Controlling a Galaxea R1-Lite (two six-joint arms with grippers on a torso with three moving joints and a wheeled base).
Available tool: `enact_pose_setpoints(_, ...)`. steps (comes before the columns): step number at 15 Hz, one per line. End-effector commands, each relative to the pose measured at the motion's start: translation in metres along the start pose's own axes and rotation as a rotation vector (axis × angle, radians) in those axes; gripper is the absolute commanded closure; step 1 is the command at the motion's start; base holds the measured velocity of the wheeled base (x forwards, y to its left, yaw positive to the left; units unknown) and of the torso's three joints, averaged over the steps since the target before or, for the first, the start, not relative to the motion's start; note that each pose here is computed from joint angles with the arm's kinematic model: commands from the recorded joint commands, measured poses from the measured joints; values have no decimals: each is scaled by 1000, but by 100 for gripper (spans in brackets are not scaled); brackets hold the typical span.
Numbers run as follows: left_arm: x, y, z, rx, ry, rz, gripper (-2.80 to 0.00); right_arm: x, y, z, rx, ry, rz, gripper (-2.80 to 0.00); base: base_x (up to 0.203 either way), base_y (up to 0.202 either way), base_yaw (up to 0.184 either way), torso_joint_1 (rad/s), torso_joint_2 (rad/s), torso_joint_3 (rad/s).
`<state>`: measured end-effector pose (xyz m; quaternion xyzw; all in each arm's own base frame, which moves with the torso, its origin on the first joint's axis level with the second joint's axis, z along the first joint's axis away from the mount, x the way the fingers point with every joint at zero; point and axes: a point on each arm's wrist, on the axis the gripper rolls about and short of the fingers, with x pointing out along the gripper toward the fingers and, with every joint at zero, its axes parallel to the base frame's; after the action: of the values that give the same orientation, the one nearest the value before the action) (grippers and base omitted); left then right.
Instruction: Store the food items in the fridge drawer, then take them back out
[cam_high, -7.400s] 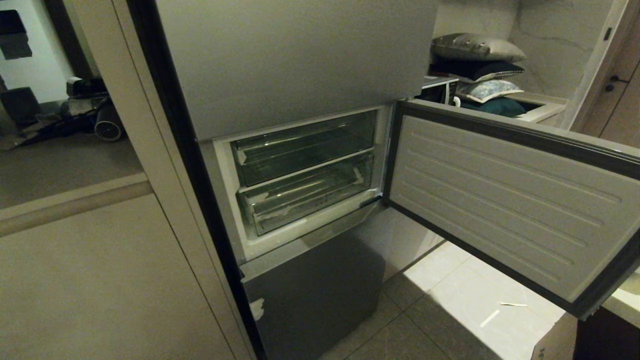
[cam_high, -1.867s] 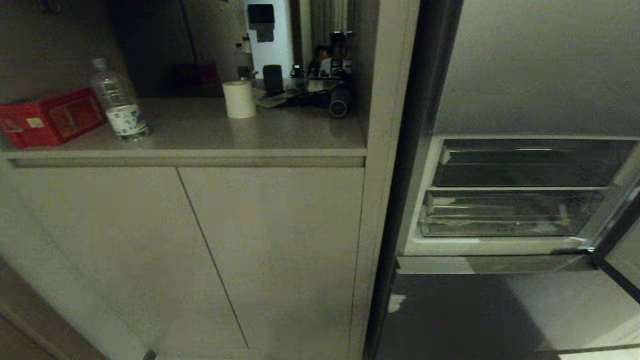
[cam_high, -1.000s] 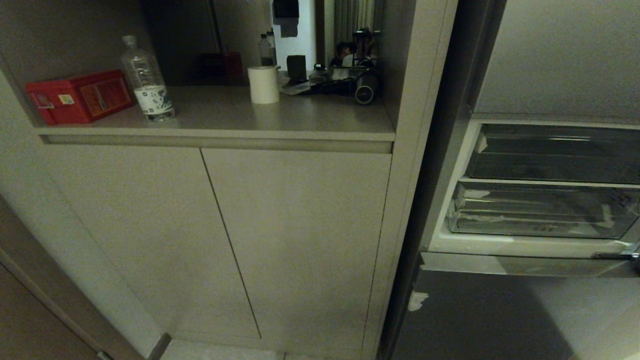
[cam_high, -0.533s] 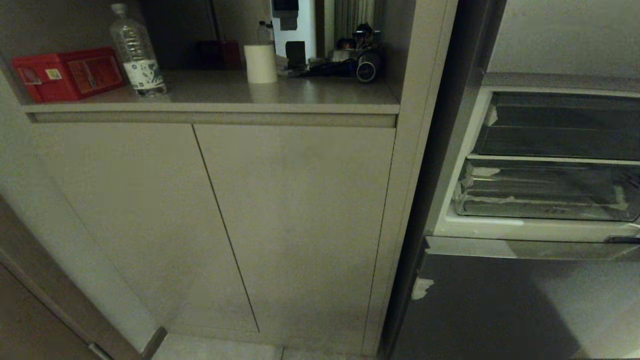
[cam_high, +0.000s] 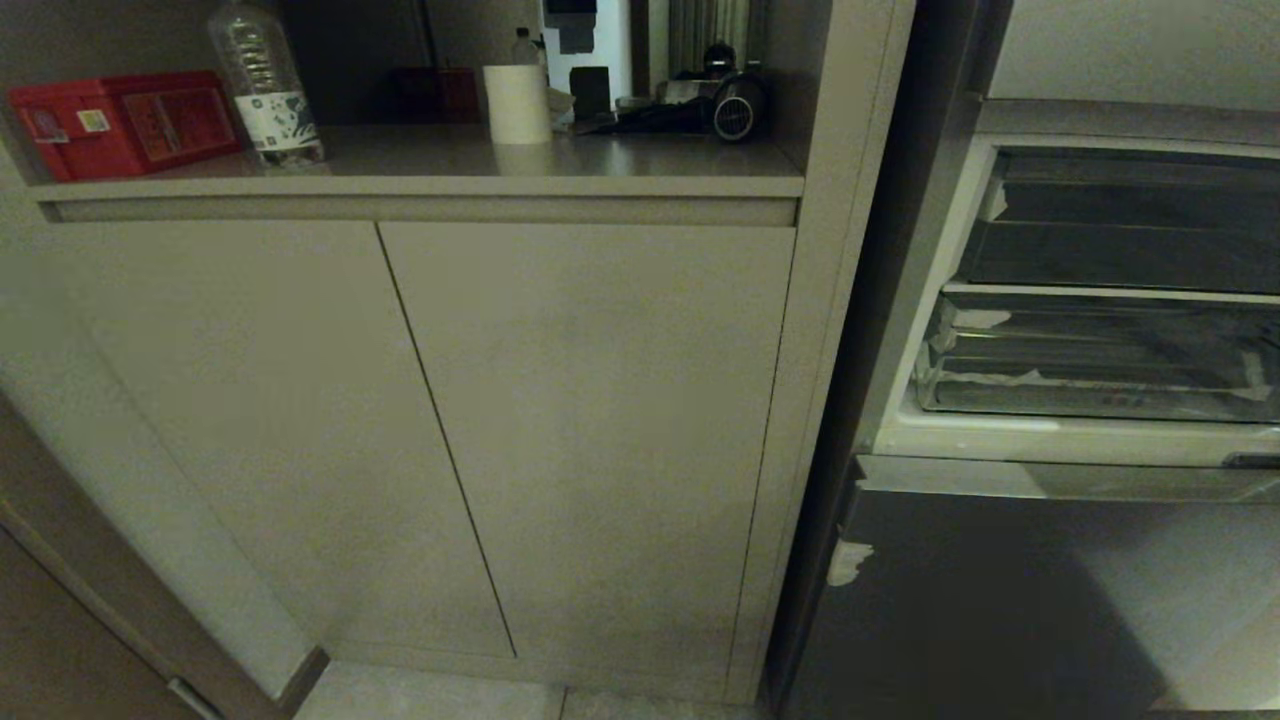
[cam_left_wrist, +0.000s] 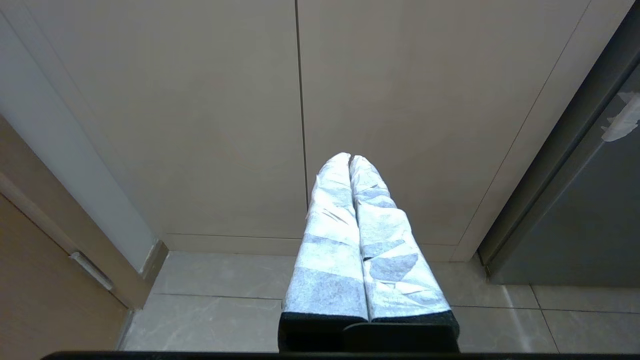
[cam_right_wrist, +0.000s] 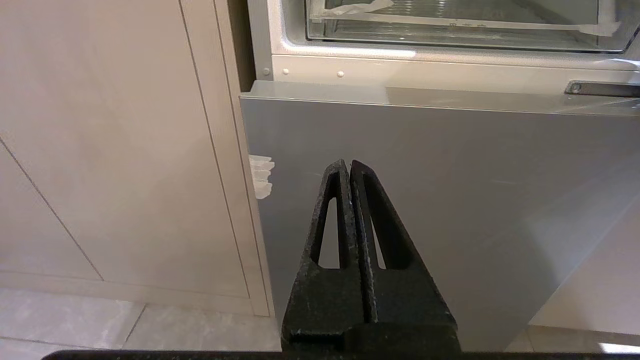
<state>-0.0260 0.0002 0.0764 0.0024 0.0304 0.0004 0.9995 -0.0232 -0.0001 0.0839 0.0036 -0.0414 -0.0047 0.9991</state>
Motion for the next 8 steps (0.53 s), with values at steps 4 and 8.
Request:
enact_pose_setpoints(4,0,0,0,0,2,1,0,0,0,0,20,1,-12,0,0,0,0,0,0,0)
enact_pose_setpoints(8,0,0,0,0,1,1,0,17,1,58,97,102,2,0,0,0,0,0,0,0)
